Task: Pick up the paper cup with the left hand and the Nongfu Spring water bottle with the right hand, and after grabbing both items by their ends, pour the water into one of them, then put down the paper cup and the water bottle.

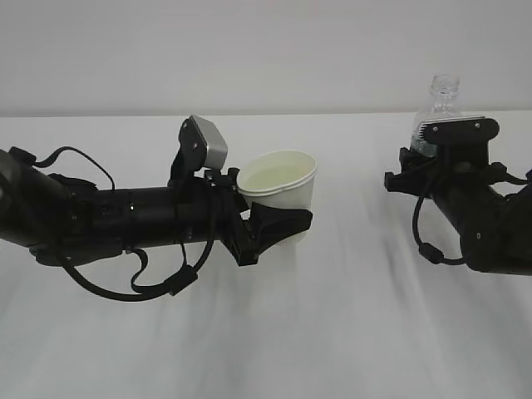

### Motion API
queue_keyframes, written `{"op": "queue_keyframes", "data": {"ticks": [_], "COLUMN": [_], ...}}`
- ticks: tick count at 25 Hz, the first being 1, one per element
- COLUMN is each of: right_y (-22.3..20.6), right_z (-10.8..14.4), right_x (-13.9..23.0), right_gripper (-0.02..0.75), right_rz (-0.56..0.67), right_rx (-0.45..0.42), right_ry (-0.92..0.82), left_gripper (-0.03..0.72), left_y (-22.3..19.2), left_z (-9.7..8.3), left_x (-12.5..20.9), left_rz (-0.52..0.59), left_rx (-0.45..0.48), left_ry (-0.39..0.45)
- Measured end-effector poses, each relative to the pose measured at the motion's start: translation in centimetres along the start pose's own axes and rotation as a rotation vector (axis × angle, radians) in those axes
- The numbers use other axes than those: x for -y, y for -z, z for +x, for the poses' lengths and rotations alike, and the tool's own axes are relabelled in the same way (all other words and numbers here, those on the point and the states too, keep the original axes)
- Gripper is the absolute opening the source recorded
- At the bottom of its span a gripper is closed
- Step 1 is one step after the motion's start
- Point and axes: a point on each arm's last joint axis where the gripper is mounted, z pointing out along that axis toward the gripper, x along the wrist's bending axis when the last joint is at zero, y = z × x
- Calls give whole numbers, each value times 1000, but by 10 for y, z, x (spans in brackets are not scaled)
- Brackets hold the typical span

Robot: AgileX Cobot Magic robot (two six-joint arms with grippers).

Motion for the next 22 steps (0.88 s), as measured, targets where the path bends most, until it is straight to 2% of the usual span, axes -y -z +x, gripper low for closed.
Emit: {"op": "queue_keyframes", "data": {"ticks": [10,22], "right_y": [-7,-8], "right_z": [-12,-11], "right_x": [21,32], "right_gripper": [465,465], "right_rz": [23,42], "right_rx": [37,38], "right_ry": [-49,-102], "left_gripper": [449,449], "left_y": [0,0], "left_z": [0,0], "left_x": [0,0], "left_rz": [0,0], "left_rx": [0,0], "left_ry": [0,0]}}
